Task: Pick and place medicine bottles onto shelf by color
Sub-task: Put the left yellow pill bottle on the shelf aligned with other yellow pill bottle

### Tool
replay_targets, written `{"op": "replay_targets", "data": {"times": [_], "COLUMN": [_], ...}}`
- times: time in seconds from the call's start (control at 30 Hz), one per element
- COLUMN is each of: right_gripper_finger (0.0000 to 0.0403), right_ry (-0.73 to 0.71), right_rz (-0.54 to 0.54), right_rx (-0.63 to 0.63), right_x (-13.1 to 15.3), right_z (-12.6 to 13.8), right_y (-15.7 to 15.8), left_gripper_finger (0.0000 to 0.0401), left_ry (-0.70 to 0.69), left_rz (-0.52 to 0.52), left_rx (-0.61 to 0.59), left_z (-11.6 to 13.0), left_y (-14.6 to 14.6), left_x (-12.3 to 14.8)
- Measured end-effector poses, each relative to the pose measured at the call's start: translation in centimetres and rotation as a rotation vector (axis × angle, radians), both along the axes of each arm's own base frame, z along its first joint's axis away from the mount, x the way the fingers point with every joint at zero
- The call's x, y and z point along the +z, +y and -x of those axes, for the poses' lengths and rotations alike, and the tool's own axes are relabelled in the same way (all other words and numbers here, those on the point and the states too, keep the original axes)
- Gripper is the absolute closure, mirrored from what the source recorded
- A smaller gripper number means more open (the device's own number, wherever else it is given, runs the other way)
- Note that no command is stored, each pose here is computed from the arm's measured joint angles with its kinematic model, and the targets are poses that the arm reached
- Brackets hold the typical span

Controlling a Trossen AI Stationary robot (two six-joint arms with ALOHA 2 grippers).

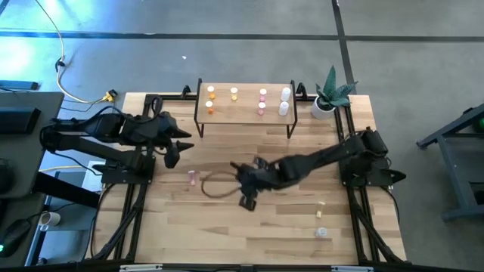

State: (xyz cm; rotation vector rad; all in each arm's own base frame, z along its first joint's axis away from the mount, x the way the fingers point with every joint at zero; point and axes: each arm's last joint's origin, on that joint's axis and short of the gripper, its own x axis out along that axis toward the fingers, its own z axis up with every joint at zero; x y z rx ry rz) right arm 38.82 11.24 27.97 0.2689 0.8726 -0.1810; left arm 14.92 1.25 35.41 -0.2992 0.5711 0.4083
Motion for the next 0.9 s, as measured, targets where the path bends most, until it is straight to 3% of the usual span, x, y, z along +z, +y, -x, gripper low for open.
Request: {"op": "replay_targets", "data": {"times": [0.43,0.9], "right_gripper_finger": [0.0304,0.0304], "right_ry": [-0.031,-0.194], "right_rz": [0.163,0.268], "right_rx": [-0.020,-0.136], "right_x": [6.4,9.7], "right_z": [-1.4,-0.4], "right_y": [-11.3,-23.6], "left_gripper_finger": [0.0224,0.0224], "left_ry": [0.024,0.030], "left_rz": [-0.017,0.029], "left_rx": [0.103,0.290], "left_z": [0.3,0.2], "left_y": [2.5,5.1], "left_x": [-0.1,-0.5]}}
